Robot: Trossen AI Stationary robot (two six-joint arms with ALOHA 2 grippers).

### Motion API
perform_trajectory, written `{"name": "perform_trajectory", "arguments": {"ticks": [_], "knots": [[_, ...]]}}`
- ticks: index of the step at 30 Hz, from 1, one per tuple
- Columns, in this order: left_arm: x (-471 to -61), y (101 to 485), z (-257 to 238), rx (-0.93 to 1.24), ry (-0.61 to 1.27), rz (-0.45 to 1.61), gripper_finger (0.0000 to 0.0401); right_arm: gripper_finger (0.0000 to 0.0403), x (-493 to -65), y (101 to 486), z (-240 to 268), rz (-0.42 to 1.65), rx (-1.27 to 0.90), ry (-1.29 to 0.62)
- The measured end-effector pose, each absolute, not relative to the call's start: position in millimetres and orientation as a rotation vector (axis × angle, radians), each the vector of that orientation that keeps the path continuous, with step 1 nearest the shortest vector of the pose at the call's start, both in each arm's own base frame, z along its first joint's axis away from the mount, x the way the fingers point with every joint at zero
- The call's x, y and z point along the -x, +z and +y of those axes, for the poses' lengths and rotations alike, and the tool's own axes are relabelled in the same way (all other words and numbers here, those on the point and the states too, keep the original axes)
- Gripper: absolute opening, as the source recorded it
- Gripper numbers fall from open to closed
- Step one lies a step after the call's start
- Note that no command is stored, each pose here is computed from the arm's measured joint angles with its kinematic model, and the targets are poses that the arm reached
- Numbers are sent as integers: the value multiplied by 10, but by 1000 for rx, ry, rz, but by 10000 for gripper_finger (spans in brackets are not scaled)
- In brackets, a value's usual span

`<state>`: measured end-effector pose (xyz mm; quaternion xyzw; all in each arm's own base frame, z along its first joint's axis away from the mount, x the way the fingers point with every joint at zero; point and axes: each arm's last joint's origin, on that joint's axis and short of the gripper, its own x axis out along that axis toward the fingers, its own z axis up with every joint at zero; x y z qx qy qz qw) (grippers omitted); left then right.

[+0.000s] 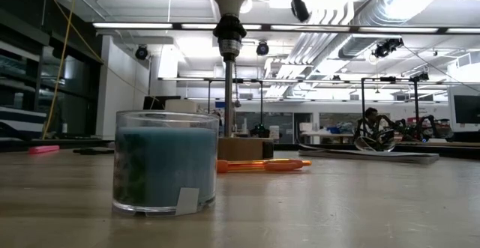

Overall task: Screw lightbulb
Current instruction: Insert the light bulb into the lamp

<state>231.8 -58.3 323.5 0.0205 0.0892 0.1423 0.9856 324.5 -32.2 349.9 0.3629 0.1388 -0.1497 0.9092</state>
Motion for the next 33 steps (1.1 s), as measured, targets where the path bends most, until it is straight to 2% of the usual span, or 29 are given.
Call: {"name": "perform_trajectory", "arguments": {"ticks": [4, 10, 20, 33], "knots": [[-2477, 3162, -725, -42, 240, 145, 0, 0, -3296, 3425, -465, 316, -749, -286], [-2712, 3135, -732, -69, 277, 46, 0, 0, -3368, 3340, -485, 351, -760, -251], [-2888, 3108, -698, -125, 243, 93, 0, 0, -3498, 3266, -501, 319, -786, -234], [-2907, 3032, -608, -147, 307, 161, 0, 0, -3545, 3239, -456, 322, -806, -198]]}}
